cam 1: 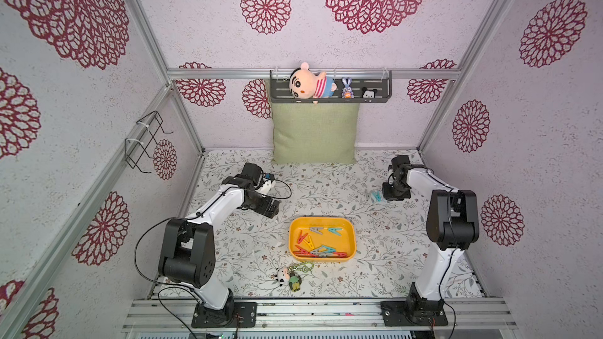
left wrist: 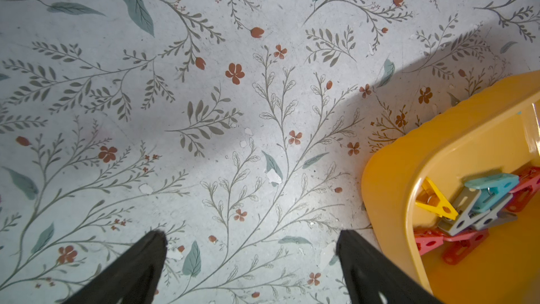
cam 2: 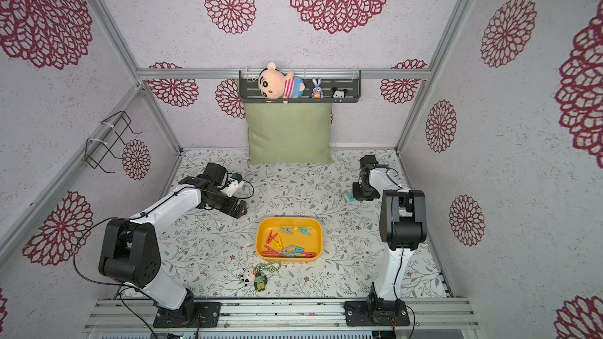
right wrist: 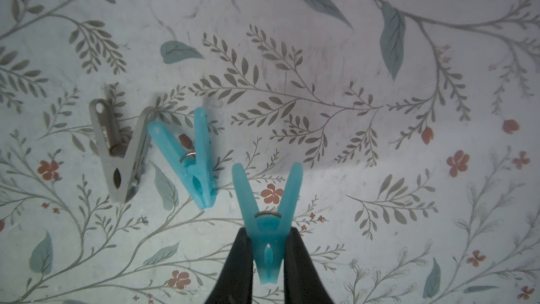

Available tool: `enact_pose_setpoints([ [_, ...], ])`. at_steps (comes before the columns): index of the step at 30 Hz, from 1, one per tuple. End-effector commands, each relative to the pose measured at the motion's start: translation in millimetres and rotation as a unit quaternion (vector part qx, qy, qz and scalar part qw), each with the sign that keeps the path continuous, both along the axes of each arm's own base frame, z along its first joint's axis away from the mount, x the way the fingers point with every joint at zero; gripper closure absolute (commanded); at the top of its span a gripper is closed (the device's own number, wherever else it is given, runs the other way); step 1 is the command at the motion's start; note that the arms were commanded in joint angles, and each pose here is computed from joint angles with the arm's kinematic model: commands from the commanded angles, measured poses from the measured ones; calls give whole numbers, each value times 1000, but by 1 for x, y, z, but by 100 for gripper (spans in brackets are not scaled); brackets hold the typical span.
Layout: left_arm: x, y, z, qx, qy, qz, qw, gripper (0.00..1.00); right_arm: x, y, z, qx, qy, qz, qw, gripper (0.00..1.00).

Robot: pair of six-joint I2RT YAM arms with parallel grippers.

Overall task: Take the clothespins out of the storage box
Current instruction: Place the clothespin at the center of the board.

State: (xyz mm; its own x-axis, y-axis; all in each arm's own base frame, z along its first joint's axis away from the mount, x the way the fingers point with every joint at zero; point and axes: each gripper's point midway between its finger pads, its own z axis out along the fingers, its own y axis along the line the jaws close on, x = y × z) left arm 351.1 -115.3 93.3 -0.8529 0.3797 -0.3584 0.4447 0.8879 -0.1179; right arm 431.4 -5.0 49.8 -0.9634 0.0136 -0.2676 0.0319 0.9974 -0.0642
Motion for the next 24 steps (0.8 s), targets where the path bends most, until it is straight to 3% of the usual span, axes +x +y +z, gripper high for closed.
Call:
enact_pose_setpoints([
  [1, 1, -4, 4, -5, -7, -4, 1000, 1, 8, -5, -1, -5, 5, 17, 1000, 80],
  [24, 1, -5, 4, -1, -6, -6, 1000, 1, 20, 1, -19, 8, 22, 20, 1000, 72],
])
